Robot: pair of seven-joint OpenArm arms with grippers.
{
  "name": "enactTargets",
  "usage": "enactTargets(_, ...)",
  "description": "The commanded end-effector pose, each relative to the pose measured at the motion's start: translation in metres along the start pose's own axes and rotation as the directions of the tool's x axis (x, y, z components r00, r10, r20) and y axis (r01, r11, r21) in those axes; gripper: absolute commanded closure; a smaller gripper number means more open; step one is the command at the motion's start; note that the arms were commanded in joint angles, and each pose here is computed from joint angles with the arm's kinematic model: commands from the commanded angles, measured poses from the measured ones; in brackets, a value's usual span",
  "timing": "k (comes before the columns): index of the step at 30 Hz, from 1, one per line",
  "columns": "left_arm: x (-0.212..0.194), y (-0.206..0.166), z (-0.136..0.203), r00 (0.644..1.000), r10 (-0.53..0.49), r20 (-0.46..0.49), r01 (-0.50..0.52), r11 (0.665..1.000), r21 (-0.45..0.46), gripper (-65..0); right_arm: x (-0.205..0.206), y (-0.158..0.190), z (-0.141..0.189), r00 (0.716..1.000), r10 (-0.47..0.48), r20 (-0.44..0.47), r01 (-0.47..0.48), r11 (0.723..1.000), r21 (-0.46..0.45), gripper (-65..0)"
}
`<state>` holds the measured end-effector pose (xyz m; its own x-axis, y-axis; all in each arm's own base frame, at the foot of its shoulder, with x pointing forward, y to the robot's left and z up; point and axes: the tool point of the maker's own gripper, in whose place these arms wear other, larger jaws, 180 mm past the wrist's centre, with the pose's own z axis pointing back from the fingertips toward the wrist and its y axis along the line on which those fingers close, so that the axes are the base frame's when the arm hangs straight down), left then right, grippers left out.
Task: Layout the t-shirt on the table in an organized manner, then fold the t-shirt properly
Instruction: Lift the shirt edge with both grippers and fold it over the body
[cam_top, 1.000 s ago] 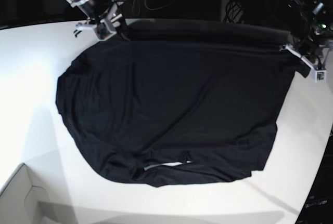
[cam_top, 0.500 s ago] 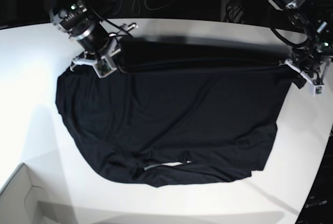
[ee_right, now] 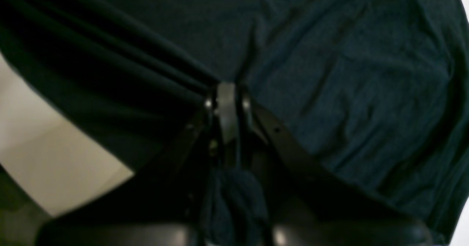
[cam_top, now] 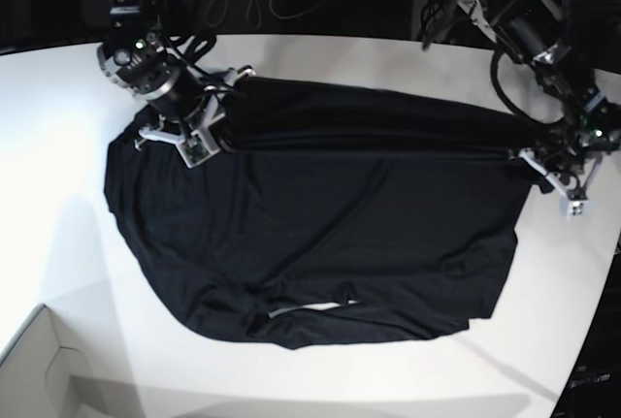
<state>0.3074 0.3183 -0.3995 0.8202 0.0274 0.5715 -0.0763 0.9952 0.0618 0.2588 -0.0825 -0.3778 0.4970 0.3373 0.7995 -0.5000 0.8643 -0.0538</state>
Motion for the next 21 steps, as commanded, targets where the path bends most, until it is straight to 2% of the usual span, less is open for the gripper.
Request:
enactTargets(1, 0.021, 0.011, 0.006, 0.999, -0.015, 0.047, 0.014, 0.999, 0.037, -0.2, 0.011, -0.008, 0.001, 0.999, 0.002, 0.038, -0.001, 1.0, -0.025, 0.0)
enactTargets(11, 0.057, 0.004, 0.009, 0.993, -0.037, 0.11, 0.034, 0.999, 0.027, -0.2, 0.023, -0.02, -0.012, 0.998, 0.006, 0.059, -0.004, 0.999, -0.033, 0.0)
enactTargets(21, 0.062, 0.0, -0.003, 0.996, -0.015, 0.093, 0.016, 1.0, -0.012, -0.2, 0.03, -0.023, -0.015, 0.997, 0.01, 0.072, -0.007, 0.999, -0.037, 0.0)
